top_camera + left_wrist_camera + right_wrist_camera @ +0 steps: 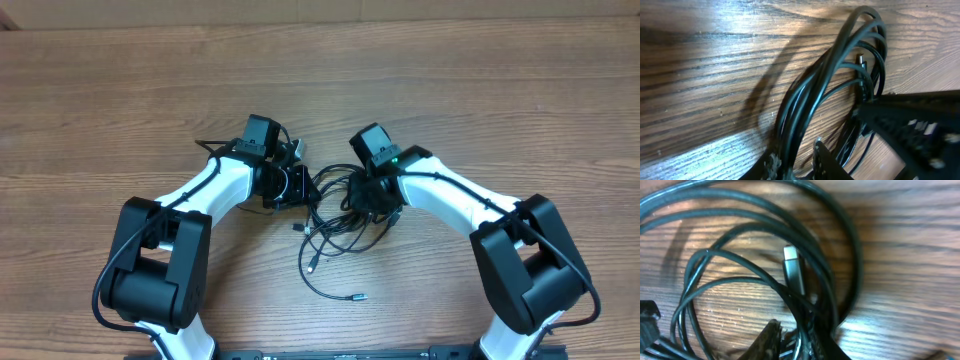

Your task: Untangle cables

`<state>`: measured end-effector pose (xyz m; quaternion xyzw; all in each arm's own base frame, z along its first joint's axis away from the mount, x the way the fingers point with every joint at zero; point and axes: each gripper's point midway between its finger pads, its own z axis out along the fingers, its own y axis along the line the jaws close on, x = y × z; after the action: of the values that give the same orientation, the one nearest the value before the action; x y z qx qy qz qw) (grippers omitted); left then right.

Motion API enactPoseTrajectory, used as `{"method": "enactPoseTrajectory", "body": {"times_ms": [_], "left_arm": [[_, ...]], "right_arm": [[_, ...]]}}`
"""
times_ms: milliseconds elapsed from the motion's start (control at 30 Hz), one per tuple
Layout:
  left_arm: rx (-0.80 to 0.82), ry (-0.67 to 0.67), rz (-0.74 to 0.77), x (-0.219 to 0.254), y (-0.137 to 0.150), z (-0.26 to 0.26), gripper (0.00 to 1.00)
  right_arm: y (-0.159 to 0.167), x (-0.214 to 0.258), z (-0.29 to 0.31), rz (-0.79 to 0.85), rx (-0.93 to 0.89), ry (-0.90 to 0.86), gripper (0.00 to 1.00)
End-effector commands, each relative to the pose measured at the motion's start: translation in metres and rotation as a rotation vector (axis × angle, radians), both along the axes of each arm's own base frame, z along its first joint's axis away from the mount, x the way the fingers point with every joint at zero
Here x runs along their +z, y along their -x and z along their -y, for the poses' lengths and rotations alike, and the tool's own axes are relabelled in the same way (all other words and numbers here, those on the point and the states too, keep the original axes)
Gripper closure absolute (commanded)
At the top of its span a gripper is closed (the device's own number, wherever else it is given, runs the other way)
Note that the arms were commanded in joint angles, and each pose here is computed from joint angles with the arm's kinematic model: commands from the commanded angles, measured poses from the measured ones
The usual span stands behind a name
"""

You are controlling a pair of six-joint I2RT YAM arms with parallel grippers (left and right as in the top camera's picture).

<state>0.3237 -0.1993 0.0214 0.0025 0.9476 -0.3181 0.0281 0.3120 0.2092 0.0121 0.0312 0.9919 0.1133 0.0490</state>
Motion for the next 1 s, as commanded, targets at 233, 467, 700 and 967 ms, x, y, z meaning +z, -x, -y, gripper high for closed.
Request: {"method": "enactPoseTrajectory", "body": {"times_ms": [233, 467, 700, 967], "left_arm": [[-0.034, -0.005, 0.028, 0.001, -0.004, 0.003, 0.8], [-0.034, -0.005, 0.028, 0.001, -0.004, 0.003, 0.8], [-0.036, -0.006, 0.03, 0.001, -0.004, 0.003, 0.79], [-0.036, -0.006, 0.03, 0.001, -0.004, 0.003, 0.8]], "right_arm": [[-0.018, 0.036, -0.026, 0.042, 0.098, -0.068, 0.74], [0.003, -0.012, -0.006, -0.026, 0.1, 0.061, 0.74], [0.006, -0.031, 0.005, -0.052, 0.093, 0.114, 0.74], [0.002, -0.003, -0.014, -0.075, 0.145, 0.038, 0.73]]}}
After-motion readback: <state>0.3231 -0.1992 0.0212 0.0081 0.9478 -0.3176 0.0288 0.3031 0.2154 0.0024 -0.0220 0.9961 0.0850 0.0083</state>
